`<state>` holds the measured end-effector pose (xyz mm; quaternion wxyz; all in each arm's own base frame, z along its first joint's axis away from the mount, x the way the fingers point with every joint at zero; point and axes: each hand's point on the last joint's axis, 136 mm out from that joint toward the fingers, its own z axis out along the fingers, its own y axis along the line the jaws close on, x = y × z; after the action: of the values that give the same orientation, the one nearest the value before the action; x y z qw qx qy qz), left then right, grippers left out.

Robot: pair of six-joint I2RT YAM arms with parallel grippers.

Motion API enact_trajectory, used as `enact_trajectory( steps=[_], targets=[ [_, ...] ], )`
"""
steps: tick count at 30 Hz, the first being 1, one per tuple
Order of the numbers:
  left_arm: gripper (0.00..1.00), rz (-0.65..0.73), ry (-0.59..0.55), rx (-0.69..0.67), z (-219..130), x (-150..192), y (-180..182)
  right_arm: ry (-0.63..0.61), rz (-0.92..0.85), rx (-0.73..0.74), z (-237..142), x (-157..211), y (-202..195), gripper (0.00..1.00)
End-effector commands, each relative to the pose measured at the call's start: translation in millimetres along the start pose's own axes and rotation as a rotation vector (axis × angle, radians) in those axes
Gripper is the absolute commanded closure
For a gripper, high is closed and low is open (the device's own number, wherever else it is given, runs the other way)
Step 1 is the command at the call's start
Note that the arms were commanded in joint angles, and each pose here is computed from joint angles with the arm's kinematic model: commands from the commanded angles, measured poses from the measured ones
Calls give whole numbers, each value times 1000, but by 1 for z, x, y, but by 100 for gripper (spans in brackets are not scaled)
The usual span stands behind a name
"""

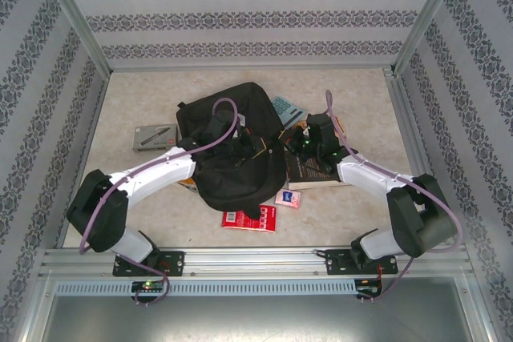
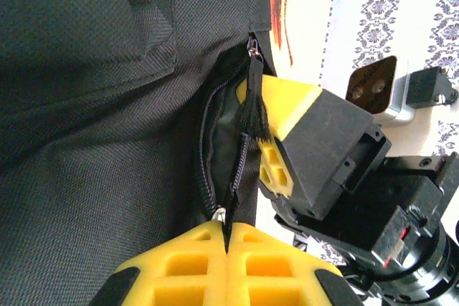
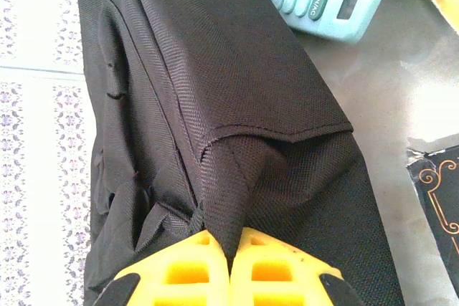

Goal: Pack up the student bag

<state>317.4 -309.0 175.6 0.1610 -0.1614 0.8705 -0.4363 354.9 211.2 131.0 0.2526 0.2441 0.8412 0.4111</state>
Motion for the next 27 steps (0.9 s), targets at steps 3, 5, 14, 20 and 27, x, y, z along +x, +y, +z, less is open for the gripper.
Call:
enact_trajectory(
  steps=[3,5,14,20,27],
  targets=[
    [96,69,15,-27,-25,8,1,-151,27,44,-5,-37,-8,100],
    [96,80,28,-38,-30,12,3,-156,26,37,-7,-40,-6,100],
    [96,221,9,-57,-67,7,-18,-15,-148,98,10,-38,14,100],
    [96,167,103,26,-50,13,-46,-18,-214,158,18,-36,16,100],
    [100,209,140,-15,-62,26,-34,-56,-184,194,21,-54,9,100]
  ],
)
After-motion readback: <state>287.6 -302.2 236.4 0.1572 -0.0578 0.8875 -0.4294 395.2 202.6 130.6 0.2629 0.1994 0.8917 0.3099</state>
